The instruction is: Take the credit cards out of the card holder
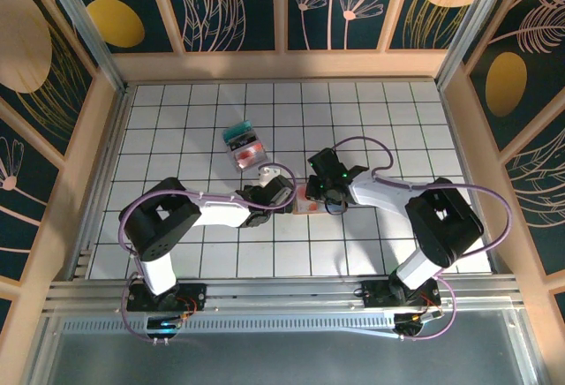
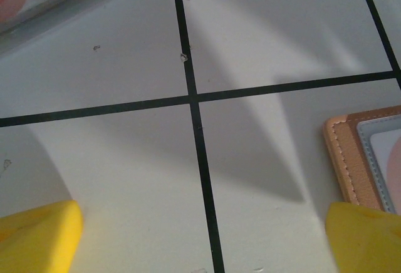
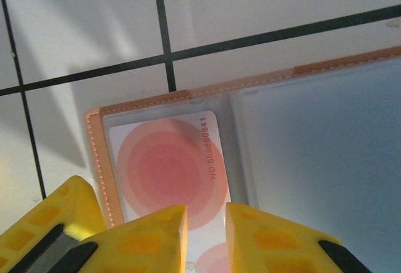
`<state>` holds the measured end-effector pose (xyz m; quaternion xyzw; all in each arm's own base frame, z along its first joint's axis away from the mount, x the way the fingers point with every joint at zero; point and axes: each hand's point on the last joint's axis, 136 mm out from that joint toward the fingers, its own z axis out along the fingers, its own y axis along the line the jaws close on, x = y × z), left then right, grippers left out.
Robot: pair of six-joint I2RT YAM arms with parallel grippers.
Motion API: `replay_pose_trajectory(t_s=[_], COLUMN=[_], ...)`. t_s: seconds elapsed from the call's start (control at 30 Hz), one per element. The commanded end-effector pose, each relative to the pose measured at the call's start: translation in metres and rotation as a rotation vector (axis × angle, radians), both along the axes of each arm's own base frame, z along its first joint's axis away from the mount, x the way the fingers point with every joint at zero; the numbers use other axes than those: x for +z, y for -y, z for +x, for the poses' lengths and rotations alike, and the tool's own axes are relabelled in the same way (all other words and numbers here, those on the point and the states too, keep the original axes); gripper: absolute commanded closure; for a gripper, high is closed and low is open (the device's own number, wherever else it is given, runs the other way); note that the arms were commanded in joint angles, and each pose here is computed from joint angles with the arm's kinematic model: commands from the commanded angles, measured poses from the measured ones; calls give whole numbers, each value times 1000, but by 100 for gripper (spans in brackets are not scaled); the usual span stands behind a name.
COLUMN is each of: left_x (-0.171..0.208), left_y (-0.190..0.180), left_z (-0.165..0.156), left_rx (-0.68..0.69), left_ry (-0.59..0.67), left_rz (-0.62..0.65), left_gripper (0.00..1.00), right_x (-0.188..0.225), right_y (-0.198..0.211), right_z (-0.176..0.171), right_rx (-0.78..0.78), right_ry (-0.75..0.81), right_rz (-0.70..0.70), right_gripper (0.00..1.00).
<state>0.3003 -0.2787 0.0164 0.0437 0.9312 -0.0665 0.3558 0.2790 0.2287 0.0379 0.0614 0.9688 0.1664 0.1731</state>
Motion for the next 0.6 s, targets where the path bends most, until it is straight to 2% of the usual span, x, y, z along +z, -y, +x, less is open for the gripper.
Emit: replay_pose_trajectory(t_s=[0.0,0.4,0.57], left_x=[-9,-14,-17], left_y=[-3,-9,-11], left_z=[-2,-7,-10], left_rx=[10,0,-9], left_ry=[-38,-56,-68], left_rz=[22,58,65], left_gripper=[1,1,1], right_x=[-8,-33,-30], right_y=[0,4,-4], right_z=[-2,-12,-15], right_rx=[-6,2,27], right_ry=[-11,-70,-75], right_rz=[-2,-13,57], right_gripper=[75,69,72])
